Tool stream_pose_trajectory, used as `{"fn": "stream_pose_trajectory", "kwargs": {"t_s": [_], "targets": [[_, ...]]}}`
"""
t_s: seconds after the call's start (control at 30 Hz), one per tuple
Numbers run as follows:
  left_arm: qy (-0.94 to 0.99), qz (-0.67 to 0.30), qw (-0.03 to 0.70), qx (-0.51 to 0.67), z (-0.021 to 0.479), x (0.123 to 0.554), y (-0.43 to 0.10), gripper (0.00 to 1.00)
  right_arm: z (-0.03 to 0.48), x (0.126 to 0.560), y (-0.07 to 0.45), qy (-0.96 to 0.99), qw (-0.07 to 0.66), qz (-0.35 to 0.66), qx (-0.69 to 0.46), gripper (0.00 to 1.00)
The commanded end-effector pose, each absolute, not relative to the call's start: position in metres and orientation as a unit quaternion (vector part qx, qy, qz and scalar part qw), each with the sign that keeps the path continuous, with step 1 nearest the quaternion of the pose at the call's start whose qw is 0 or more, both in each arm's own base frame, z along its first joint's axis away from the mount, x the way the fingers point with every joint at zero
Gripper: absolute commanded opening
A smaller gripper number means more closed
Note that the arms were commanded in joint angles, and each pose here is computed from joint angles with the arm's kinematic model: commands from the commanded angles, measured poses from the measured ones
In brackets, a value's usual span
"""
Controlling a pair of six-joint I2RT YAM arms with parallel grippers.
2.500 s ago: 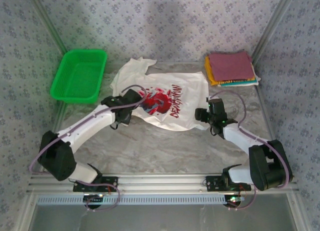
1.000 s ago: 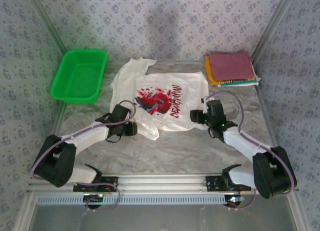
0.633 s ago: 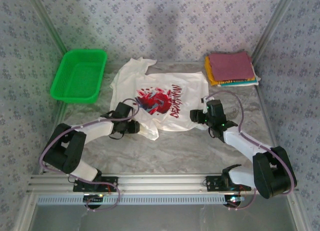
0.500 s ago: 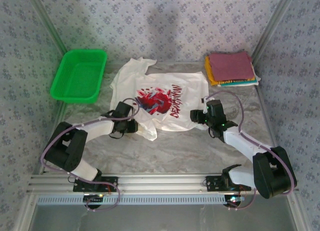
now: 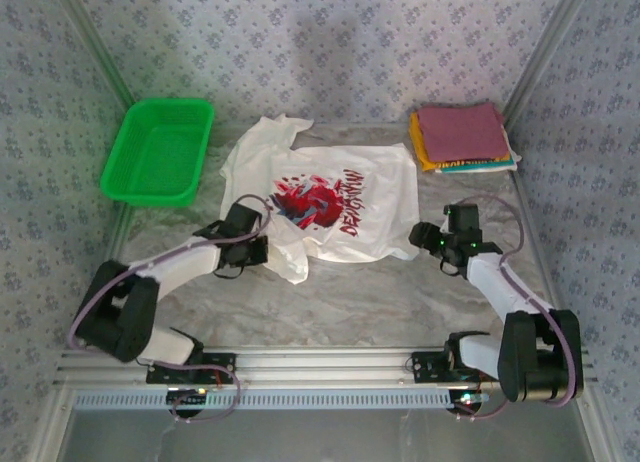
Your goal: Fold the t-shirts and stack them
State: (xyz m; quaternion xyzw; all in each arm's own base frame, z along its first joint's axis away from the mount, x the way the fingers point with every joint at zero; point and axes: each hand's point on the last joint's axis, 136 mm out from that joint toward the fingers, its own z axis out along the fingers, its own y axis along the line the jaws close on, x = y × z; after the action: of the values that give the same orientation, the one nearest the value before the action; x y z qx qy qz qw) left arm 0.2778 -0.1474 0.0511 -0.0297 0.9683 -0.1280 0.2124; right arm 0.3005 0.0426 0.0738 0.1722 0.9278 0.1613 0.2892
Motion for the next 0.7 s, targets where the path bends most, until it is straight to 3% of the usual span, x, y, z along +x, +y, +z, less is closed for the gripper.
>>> {"fn": "stream_pose_trajectory", "kwargs": {"t_s": [0.0, 0.27, 0.53, 0.67], "targets": [[0.970, -0.085, 0.198, -0.110, 0.060, 0.241, -0.110, 0.00, 0.070, 0.279, 0.059, 0.933, 0.220, 0.216, 0.186, 0.68], [0.946, -0.123, 0.161, -0.252, 0.057, 0.159, -0.076, 0.00, 0.053, 0.278, 0.081, 0.932, 0.183, 0.264, 0.165, 0.56], [0.917, -0.178, 0.146, -0.324, 0.043, 0.130, -0.073, 0.00, 0.035, 0.290, 0.085, 0.934, 0.181, 0.260, 0.163, 0.46], [0.914, -0.184, 0.153, -0.328, 0.044, 0.133, -0.074, 0.00, 0.032, 0.293, 0.082, 0.934, 0.190, 0.253, 0.169, 0.23]]}}
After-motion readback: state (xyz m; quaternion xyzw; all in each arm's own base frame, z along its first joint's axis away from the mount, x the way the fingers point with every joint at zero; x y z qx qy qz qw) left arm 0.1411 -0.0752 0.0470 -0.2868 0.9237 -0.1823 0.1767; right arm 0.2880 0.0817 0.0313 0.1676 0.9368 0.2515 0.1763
